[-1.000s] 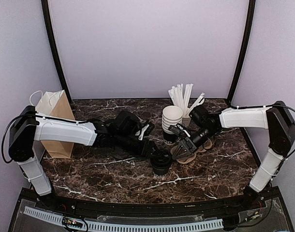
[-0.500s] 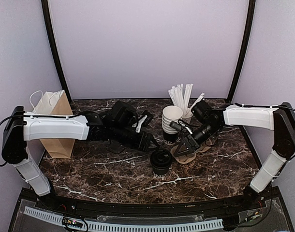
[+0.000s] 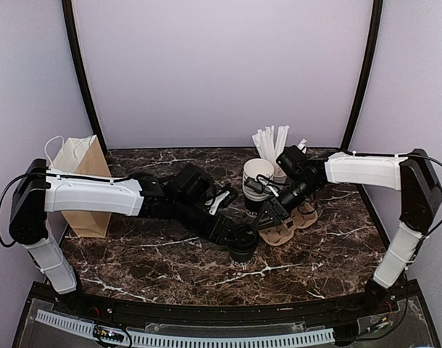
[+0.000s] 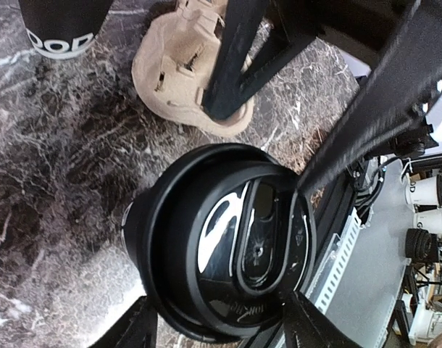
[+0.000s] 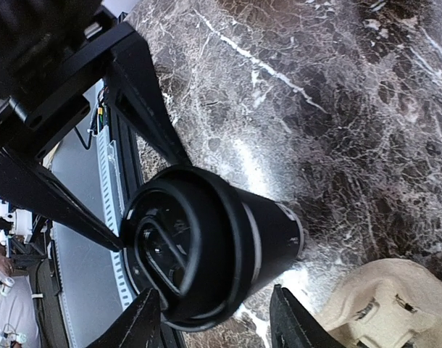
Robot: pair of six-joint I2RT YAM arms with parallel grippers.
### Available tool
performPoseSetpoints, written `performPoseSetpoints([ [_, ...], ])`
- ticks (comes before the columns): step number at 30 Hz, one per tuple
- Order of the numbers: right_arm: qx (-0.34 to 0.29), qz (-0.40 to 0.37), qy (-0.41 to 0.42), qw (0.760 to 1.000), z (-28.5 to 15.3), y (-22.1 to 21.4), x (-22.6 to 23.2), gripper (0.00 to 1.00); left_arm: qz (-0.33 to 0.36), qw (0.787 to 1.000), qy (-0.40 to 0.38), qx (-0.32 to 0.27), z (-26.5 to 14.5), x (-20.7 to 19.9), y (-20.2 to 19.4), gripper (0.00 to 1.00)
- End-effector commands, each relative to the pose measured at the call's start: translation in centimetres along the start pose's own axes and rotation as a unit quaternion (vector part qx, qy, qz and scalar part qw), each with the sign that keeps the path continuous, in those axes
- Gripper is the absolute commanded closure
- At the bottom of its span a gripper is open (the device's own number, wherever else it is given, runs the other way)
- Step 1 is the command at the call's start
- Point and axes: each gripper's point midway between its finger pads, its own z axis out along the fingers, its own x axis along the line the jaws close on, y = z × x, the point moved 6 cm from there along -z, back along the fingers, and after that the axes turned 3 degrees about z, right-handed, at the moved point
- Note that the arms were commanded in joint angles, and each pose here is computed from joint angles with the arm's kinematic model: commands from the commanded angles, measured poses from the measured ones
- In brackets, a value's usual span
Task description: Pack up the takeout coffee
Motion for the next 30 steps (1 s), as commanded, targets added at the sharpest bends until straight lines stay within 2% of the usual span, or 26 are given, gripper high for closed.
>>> performPoseSetpoints([
  [1,0.006,-0.019,0.016,1.0,0.5,-0.2,1.0,0.49,0.01,0.999,0.04,0.012,-0.2,0.7,0.0,0.38],
  [16,0.021,-0.027,0.061,0.998,-0.7,-4.0,4.1,0.5,-0.022,0.997,0.068,-0.019,-1.5,4.4,2.0,0.39],
  [24,0.024,-0.026,0.051,0.998,-0.8,-4.3,4.0,0.51,-0.003,0.998,0.018,-0.058,-3.1,2.5,3.4,0.39],
  [30,0.017,-0.007,0.017,1.0,-0.2,-3.7,2.6,0.52,-0.019,0.998,0.024,-0.046,-3.7,2.6,2.3,0.39],
])
